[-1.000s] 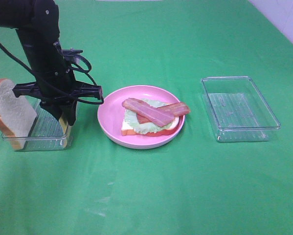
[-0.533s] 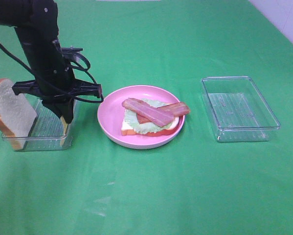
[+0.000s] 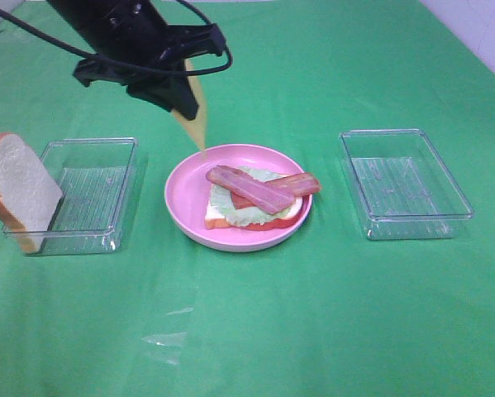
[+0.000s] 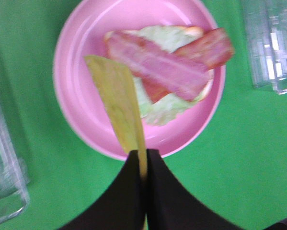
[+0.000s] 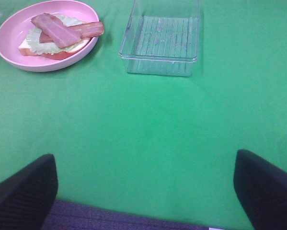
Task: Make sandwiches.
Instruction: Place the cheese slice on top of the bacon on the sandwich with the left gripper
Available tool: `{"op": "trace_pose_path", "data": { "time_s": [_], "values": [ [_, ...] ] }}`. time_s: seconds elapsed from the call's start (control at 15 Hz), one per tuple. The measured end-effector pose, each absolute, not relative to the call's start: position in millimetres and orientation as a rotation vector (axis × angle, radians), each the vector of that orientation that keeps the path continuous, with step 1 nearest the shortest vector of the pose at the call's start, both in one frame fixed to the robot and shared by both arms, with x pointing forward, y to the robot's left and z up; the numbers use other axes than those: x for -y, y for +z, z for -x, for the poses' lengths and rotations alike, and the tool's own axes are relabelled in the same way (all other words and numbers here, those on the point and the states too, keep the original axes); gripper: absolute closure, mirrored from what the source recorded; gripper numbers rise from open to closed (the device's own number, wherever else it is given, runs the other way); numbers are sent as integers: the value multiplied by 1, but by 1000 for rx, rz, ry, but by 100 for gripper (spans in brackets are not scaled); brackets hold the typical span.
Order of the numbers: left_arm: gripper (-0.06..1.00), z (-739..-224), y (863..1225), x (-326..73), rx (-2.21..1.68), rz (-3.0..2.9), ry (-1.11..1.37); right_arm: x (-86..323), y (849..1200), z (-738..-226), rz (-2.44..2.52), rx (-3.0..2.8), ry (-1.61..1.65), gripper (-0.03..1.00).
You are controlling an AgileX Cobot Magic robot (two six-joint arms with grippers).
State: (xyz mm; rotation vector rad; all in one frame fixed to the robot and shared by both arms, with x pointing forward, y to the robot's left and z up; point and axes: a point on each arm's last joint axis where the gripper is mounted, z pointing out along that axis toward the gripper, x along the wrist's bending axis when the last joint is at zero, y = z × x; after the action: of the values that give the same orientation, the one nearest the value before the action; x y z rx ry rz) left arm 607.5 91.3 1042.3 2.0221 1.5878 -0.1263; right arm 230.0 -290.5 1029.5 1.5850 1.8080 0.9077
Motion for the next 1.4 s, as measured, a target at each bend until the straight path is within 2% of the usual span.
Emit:
{"op": "trace_pose_path", "data": {
  "time_s": [0.53, 0.93, 1.4],
  "values": [
    [94, -657, 975, -32, -1352, -1857, -518, 291, 1030, -230, -1585, -1808, 908, 1],
    [94, -664, 934, -22, -1358, -1897, -591, 291, 1030, -230, -1585, -1808, 908, 1],
    [94, -665, 918, -37, -1474, -2077, -449, 291, 1030, -230, -1585, -1808, 908, 1]
  ]
}}
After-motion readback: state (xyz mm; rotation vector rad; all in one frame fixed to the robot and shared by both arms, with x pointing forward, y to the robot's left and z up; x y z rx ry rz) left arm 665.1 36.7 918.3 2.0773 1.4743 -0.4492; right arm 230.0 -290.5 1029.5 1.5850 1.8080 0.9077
